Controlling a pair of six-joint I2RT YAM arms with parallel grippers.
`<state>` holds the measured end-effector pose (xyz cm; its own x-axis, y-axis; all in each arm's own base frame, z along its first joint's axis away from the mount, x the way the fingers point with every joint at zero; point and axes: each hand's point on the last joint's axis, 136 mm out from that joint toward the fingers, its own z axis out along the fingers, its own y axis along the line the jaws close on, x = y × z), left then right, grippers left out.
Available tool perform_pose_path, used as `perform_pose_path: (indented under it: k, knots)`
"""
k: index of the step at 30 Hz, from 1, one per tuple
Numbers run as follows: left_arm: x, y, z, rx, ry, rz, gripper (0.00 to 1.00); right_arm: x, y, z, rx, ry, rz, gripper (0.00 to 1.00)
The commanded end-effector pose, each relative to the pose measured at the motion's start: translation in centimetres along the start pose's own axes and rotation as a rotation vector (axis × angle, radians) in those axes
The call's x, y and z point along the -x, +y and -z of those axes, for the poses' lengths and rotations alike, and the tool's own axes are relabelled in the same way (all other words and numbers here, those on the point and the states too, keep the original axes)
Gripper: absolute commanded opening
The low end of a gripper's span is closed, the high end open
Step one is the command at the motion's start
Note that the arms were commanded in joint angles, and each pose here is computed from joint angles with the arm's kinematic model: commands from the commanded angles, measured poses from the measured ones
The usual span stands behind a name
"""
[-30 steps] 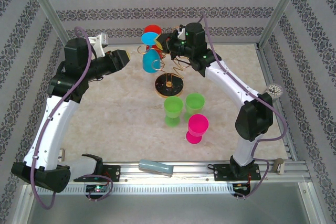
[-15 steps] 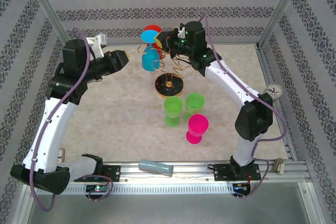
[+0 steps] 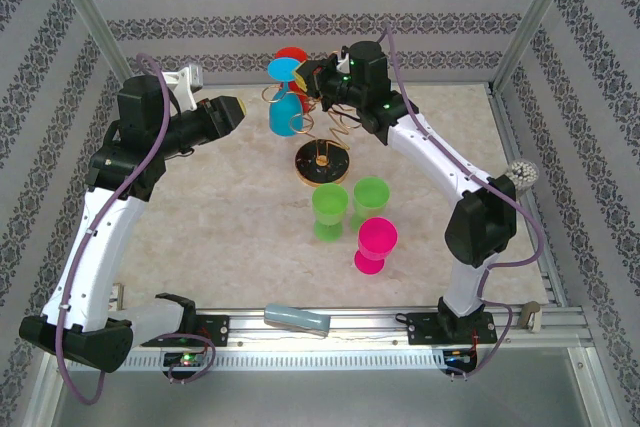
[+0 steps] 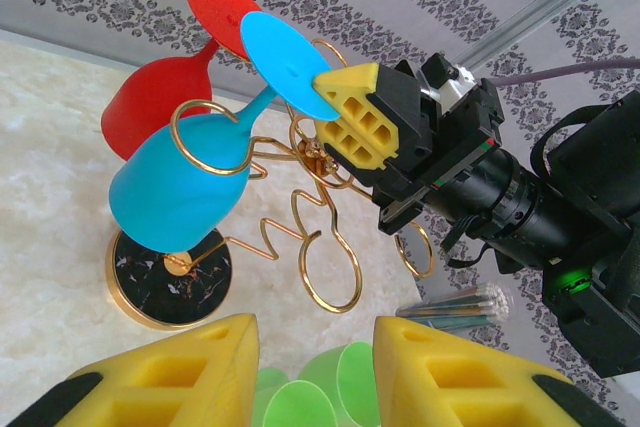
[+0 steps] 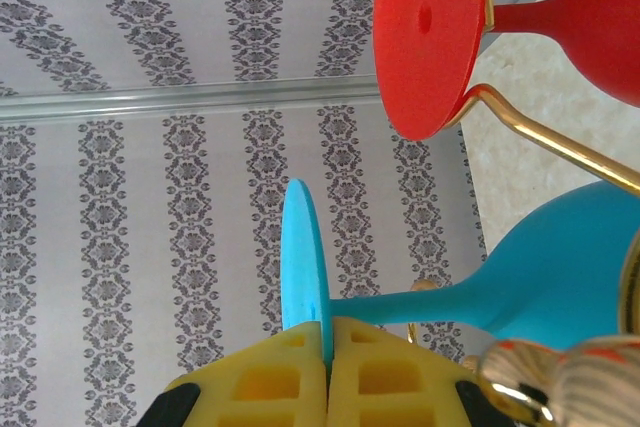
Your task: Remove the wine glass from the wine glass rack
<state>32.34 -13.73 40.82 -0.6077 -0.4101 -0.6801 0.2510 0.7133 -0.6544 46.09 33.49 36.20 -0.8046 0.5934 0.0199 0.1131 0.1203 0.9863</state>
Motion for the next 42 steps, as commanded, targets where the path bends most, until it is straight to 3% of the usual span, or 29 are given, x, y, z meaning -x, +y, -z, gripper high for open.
perform_pose_path:
  k: [1,24,42]
  knots:
    - [0.8,-0.5,0.7,-0.014,-0.044,-0.030,0.36,0.3,0.8,-0.4,0.015,-0.025,0.002,0.00]
    - [0.7,-0.8,1.4,-0.025,-0.061,-0.032,0.36,0.9,-0.4,-0.6,-0.033,-0.083,-0.065,0.00]
    - [0.7,-1.0,1.7,-0.034,-0.075,-0.028,0.36,0.2,-0.4,-2.4,-0.034,-0.048,-0.094,0.00]
